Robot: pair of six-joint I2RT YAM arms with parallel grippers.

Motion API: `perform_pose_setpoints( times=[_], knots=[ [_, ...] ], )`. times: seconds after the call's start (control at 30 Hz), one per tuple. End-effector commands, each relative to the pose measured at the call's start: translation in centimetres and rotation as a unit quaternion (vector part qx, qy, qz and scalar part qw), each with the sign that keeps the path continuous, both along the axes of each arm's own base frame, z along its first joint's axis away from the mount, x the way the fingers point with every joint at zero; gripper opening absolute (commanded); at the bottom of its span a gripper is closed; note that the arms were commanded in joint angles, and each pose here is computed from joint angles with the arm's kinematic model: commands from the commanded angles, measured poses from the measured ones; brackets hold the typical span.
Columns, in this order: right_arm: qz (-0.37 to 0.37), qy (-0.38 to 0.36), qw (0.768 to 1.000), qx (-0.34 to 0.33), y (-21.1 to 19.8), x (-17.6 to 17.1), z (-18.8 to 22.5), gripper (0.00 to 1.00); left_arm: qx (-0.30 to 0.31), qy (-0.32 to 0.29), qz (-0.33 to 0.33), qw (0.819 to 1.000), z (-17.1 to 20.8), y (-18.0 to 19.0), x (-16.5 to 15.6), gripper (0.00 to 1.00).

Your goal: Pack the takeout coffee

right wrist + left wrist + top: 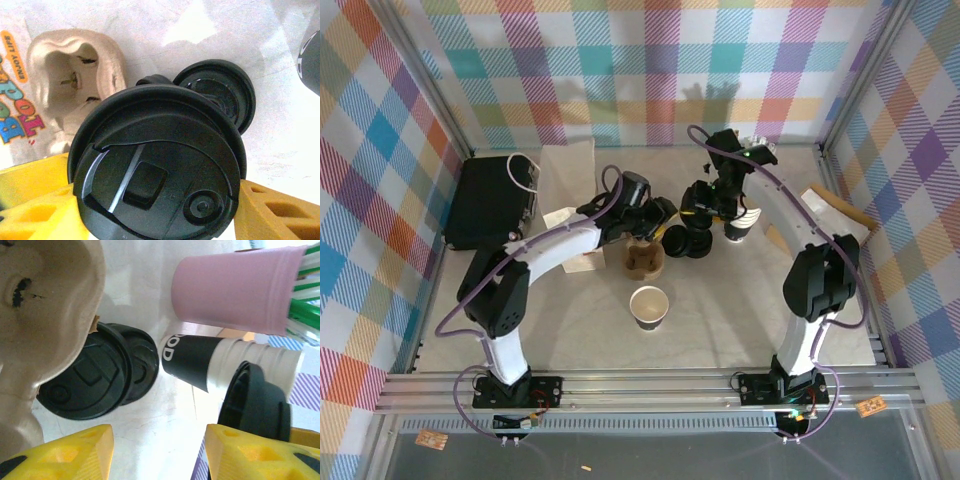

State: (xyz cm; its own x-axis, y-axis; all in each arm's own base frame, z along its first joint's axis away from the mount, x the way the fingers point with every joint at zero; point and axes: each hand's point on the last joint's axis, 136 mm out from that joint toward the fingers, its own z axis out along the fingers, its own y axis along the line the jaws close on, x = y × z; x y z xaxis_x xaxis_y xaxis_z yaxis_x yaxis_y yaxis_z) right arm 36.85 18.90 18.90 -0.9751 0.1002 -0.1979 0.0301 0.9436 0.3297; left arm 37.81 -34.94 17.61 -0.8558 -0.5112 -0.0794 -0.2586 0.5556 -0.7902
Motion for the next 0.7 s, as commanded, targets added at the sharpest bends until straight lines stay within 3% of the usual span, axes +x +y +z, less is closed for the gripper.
perform_pose_setpoints(
  times=[0.0,0.2,0.37,0.53,0.67],
  knots=[
    [0.024,-0.035,0.999,-0.002,-0.2,-2.2,3.9,0.49,0.002,-0.049,0.002,0.999,5.1,1.4,-1.2,0.51],
    [0.071,-0.046,0.996,-0.021,0.6,-6.7,6.2,0.49,0.035,-0.083,-0.001,0.996,9.1,4.6,-4.7,0.5],
    [0.129,-0.057,0.989,-0.048,2.2,-11.7,7.1,0.48,0.105,-0.109,0.011,0.988,11.3,10.1,-8.5,0.49],
    [0.222,-0.063,0.97,-0.082,5.2,-16.6,6.0,0.49,0.221,-0.111,0.027,0.968,10.4,17.6,-13.0,0.48],
    [0.277,-0.069,0.951,-0.117,6.8,-18.9,4.1,0.49,0.265,-0.097,0.029,0.959,9.3,21.4,-16.1,0.48]
  ],
)
